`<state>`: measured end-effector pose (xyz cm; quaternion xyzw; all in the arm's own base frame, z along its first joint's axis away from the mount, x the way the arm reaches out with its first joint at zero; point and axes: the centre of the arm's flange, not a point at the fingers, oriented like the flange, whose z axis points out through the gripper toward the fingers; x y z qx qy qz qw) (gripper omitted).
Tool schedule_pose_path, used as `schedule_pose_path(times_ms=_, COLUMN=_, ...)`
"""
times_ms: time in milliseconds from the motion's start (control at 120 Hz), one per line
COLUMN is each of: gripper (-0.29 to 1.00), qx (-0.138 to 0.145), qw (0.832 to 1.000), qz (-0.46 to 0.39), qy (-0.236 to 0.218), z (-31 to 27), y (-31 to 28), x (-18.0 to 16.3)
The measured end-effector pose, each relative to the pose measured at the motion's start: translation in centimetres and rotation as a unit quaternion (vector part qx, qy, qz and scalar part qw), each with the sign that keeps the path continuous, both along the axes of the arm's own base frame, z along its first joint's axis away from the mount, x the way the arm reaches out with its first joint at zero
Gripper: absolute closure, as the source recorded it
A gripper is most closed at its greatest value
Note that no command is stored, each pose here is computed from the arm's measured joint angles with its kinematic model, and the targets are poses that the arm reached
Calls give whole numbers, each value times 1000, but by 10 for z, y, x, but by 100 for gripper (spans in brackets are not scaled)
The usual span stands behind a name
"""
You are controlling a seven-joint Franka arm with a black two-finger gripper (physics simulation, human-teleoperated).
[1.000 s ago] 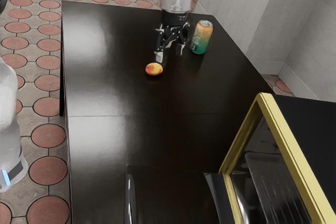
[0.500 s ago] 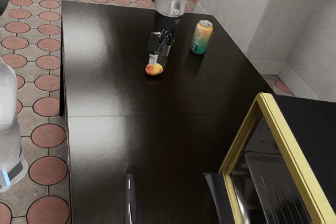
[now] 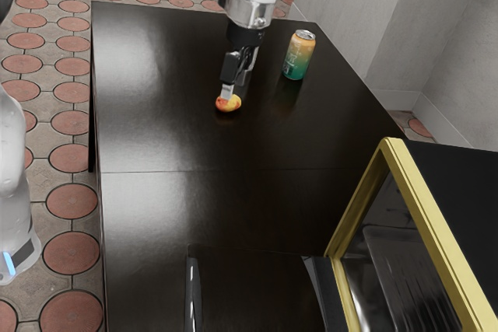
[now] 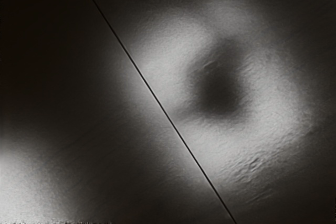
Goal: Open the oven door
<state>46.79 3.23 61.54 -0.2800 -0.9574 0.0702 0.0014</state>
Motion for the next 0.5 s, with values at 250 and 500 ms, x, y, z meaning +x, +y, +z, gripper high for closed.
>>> schedule_pose_path(times_ms=250, gripper=0, qx=0, qw=1000, qz=17, qy=2, z=0, y=0, x=-1)
schedule_pose_path(times_ms=500, gripper=0, qx=-2, qw=1000, qz=27, qy=5, z=-2, y=-2, x=-4)
